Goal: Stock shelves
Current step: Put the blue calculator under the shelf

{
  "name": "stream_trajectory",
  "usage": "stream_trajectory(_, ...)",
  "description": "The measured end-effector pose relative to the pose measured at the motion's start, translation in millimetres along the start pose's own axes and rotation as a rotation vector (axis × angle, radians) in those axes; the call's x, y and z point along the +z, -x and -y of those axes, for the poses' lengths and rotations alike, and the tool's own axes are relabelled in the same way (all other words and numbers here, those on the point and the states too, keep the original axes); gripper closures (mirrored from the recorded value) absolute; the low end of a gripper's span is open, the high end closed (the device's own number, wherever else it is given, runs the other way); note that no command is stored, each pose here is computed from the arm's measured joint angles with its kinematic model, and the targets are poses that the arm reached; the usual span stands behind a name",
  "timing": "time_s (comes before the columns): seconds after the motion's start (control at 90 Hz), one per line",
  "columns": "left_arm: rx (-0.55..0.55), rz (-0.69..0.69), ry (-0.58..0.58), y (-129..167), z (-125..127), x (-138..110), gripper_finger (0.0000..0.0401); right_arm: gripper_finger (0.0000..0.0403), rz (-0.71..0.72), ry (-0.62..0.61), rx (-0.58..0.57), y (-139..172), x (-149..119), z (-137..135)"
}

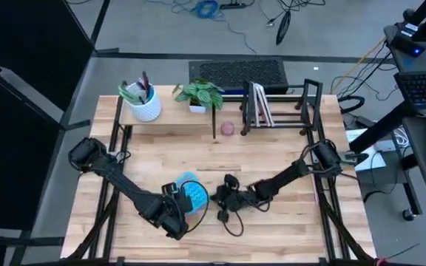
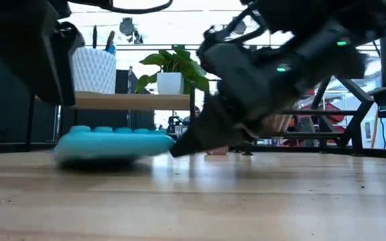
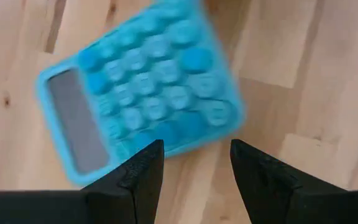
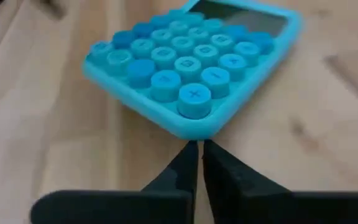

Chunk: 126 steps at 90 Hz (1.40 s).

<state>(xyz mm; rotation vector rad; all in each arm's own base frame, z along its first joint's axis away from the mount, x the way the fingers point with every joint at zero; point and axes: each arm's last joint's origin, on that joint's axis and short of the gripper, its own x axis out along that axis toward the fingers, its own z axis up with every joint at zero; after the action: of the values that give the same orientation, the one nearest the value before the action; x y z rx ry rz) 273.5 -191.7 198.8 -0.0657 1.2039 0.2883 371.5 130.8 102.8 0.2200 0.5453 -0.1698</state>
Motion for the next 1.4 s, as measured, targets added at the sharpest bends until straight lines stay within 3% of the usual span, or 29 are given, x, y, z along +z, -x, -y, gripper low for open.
stream_trajectory(0.144,-0.009,0.004,0.017,3,5,-6,0.0228,0.0401,0.05,-0.032,-0.01,-5,10,10)
stream_trajectory(0.344,-0.073,0.051,0.077,5,15,-6,0.0228,0.0401,0.018,0.028,-0.039,-3,14,16)
stream_trajectory(0.544,-0.252,0.154,0.183,7,32,2,0.0228,0.0401,-0.062,0.083,-0.031,26,19,1)
stream_trajectory(0.7,-0.353,0.258,0.189,5,43,9,0.0228,0.0401,-0.094,0.08,-0.013,53,20,-16)
stream_trajectory(0.9,-0.276,0.242,0.13,-23,45,11,0.0228,0.0401,-0.073,0.053,-0.033,71,8,-39)
stream_trajectory(1.078,-0.22,0.217,0.124,-42,39,17,0.0228,0.0401,-0.054,0.057,-0.122,82,-4,-46)
stream_trajectory(1.4,-0.023,0.019,0.118,-62,24,-2,0.0228,0.0401,-0.043,0.043,-0.134,86,-9,-51)
